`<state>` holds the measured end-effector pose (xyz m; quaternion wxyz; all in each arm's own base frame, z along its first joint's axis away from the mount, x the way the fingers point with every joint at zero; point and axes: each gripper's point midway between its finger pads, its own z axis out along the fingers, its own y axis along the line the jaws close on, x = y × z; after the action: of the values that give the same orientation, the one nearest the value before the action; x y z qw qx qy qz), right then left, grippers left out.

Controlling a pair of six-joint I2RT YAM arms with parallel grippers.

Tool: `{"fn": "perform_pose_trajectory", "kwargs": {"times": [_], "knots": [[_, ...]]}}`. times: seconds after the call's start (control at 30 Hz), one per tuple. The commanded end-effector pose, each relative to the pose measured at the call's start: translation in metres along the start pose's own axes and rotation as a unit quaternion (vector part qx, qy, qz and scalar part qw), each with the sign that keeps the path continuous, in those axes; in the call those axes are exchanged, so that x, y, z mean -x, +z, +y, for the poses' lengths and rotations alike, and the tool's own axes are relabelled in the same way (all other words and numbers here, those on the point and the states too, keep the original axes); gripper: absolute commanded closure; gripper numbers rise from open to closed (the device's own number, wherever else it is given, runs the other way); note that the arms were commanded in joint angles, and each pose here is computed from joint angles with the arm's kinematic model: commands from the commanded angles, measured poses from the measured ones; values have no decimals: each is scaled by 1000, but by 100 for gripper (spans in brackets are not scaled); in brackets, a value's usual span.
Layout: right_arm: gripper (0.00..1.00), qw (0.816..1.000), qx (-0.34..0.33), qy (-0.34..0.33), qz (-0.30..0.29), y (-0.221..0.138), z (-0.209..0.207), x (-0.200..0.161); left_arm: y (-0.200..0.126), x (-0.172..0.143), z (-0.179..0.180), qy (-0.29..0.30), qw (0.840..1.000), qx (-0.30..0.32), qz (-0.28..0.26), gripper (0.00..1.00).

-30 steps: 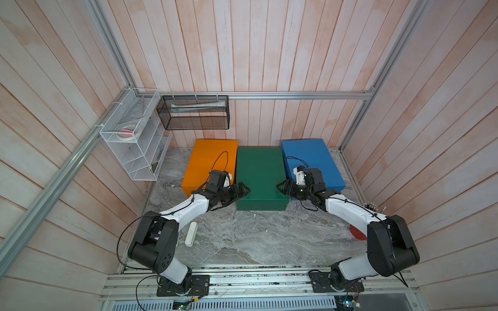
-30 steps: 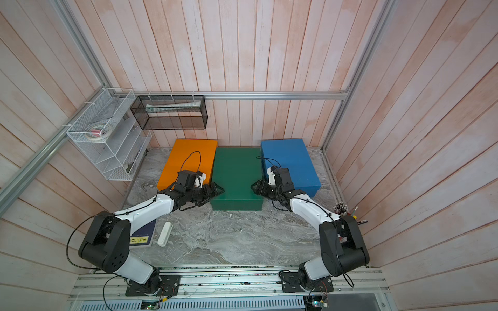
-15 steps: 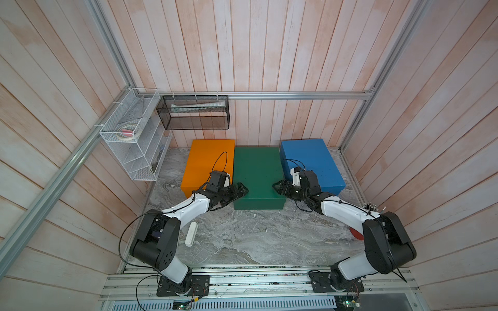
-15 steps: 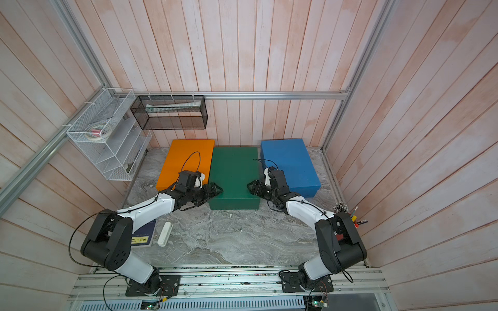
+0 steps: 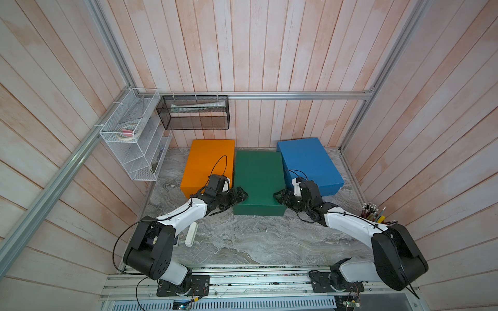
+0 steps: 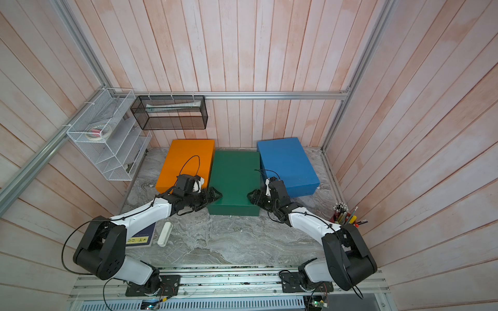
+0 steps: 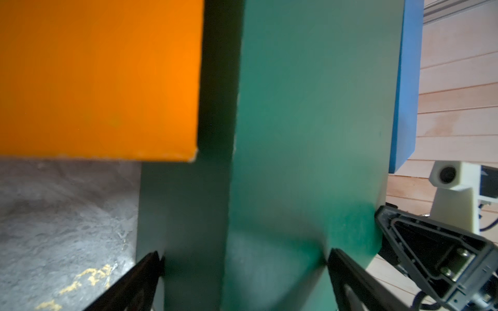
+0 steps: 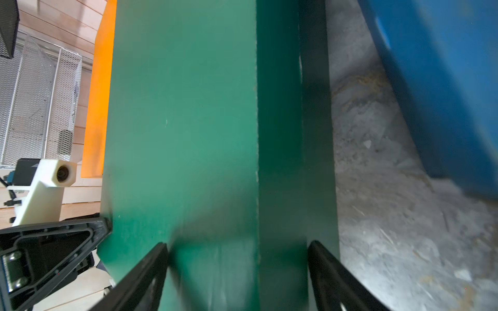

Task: Stack the shoeboxes
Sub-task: Pick up the shoebox from the center of the board.

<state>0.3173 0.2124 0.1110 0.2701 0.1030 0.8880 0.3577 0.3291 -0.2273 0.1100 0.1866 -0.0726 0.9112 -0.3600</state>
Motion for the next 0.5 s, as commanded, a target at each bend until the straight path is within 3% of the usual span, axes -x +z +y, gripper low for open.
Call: {"fn": "perform_pose_trajectory", "kwargs": {"times": [0.0,0.17,0.47], "knots": [[18,997,-36,23,67,-4,-22,-41,2,-26,-18,3,999,-35,41,0],[18,997,-30,26,70,-8,-23,-46,0,-41,-13,-5,998,-29,50,0],[12,998,-28,22,52,-9,-29,-46,-4,-40,-6,-6,999,-10,35,0]]}}
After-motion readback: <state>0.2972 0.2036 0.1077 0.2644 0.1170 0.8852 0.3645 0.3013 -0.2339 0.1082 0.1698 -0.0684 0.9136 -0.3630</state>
